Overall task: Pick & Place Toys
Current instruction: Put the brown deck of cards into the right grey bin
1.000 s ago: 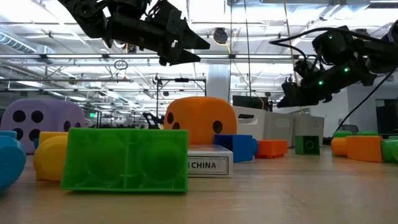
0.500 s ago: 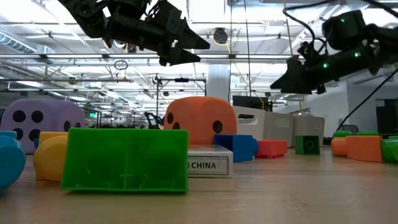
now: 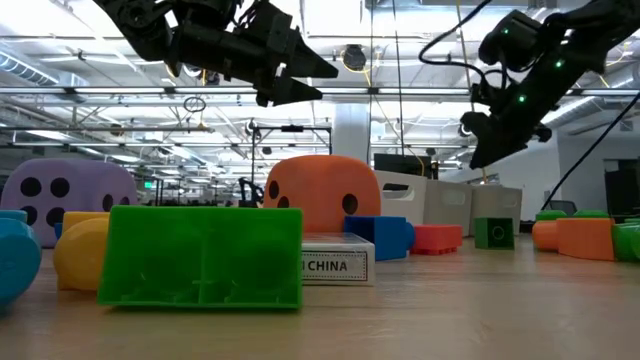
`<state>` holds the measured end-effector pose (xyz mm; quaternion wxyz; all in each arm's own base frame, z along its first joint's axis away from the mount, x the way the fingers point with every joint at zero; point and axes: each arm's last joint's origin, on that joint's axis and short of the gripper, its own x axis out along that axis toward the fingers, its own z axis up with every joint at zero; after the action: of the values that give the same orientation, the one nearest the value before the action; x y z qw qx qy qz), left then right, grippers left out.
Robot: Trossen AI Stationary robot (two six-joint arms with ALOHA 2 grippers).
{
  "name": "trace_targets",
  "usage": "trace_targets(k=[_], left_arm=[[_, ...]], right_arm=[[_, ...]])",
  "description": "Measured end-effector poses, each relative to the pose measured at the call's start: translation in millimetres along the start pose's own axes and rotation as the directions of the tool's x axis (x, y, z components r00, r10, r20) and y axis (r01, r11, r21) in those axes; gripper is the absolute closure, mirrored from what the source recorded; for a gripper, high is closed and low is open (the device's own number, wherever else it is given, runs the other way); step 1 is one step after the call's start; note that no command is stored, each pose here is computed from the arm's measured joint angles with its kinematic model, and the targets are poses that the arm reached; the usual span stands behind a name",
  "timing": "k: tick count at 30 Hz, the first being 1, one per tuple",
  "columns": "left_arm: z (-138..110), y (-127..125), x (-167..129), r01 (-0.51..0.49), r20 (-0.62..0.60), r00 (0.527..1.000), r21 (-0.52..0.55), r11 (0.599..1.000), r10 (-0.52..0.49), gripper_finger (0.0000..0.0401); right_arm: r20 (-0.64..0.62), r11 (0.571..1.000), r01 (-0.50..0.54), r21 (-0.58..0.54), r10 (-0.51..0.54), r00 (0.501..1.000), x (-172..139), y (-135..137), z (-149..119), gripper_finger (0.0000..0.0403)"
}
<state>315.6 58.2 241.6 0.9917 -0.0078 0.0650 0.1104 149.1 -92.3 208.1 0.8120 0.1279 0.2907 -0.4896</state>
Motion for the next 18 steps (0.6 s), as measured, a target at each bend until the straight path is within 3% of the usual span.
trace_targets(k=[2, 10, 18], left_arm=[[0.0, -1.6, -0.1, 0.005, 0.000, 1.000, 0.005, 1.000, -0.005, 0.0009], [-0.1, -1.7, -0.1, 0.005, -0.001, 1.000, 0.024, 1.000, -0.005, 0.0009], [0.0, -1.7, -0.1, 0.005, 0.000, 1.000, 0.025, 1.000, -0.005, 0.0009]], right_arm=[[-0.007, 1.000, 0.012, 0.005, -0.012, 1.000, 1.6, -3.0, 0.4, 0.0394], [-0.094, 0.991, 0.131, 0.000, -0.131, 0.987, 6.4, -16.0, -7.1, 0.0398], [-0.160, 0.999, -0.018, 0.049, 0.025, 0.987, 14.9, -13.5, -7.3, 0.0402]])
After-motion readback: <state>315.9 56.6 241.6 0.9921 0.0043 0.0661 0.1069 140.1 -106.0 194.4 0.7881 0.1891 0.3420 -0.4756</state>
